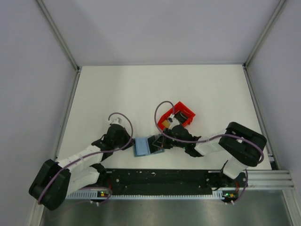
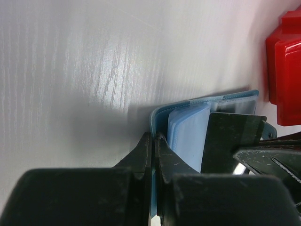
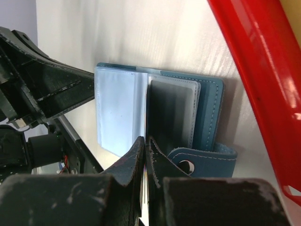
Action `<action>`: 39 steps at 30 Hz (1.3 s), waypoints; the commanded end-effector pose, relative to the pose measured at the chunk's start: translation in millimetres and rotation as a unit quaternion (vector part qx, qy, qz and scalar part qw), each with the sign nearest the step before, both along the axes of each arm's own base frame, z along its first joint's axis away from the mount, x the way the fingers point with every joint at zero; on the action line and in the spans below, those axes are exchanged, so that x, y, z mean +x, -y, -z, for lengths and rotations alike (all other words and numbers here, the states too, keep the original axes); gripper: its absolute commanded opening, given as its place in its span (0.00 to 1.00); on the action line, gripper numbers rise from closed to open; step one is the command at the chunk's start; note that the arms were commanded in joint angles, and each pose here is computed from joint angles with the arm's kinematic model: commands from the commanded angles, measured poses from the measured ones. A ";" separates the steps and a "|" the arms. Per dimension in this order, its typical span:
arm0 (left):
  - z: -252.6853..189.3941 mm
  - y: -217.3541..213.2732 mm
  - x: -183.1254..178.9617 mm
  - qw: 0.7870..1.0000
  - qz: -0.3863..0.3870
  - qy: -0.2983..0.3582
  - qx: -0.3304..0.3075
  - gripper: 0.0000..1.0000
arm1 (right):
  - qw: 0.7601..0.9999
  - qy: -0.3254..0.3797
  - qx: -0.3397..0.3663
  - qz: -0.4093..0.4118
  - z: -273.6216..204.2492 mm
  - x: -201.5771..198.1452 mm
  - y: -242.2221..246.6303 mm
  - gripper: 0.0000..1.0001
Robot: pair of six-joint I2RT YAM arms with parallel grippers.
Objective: Put the credit cards into the card holder
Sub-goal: Insert the credit card into the card holder.
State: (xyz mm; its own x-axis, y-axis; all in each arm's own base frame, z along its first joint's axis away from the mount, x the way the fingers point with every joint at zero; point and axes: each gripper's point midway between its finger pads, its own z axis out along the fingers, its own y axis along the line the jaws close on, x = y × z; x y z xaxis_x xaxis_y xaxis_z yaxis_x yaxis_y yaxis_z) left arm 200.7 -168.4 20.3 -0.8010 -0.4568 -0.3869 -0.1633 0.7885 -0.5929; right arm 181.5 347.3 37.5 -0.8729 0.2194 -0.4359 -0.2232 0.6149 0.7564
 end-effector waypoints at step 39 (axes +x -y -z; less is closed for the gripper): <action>17.3 -9.4 -12.5 0.999 0.013 -0.029 0.034 0.00 | 0.999 0.008 0.037 -0.019 -17.8 5.0 -25.4 0.00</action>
State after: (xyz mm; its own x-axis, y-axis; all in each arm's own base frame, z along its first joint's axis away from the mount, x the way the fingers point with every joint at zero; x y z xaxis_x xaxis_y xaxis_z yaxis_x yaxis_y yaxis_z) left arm 200.9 -169.4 20.5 -0.8043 -0.4470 -0.3915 -0.1508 0.7908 -0.5932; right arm 182.5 357.1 42.0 -0.8805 0.2127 -0.4237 -0.2288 0.5921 0.7727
